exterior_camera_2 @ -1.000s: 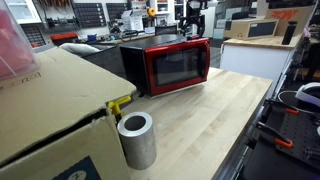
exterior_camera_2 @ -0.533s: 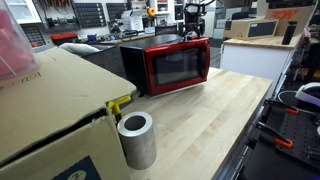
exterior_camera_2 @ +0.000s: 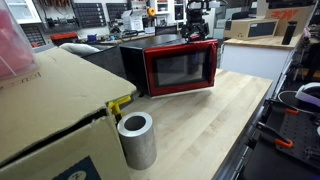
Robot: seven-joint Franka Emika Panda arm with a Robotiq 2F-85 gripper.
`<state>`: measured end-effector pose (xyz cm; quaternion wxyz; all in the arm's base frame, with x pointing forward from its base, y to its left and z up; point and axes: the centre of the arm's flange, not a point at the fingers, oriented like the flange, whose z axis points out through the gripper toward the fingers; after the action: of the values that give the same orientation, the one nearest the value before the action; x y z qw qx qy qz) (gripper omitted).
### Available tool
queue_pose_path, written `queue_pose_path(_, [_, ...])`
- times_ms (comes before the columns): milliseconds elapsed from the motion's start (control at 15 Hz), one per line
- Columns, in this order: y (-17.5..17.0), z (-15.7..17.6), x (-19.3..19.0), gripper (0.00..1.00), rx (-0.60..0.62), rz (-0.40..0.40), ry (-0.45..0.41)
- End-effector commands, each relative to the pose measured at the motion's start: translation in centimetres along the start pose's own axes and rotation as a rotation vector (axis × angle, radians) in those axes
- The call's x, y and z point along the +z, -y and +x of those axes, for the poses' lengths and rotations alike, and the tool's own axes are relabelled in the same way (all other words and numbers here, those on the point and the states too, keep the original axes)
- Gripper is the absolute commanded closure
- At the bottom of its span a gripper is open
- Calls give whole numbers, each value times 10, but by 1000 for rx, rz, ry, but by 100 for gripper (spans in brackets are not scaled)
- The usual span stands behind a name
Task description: Open the microwave
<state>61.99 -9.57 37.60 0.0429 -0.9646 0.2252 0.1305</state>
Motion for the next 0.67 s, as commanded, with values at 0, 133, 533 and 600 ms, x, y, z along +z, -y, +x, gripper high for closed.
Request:
queue_pose_path(0, [15,-55,6,0,-50,8,48])
queue_pose_path(133, [31,-78,17,0,-83,-1,66])
queue_pose_path(533, [72,-140,16,0,-228,-2,94])
queue_pose_path(600, [72,-144,8,0,-255,4,78])
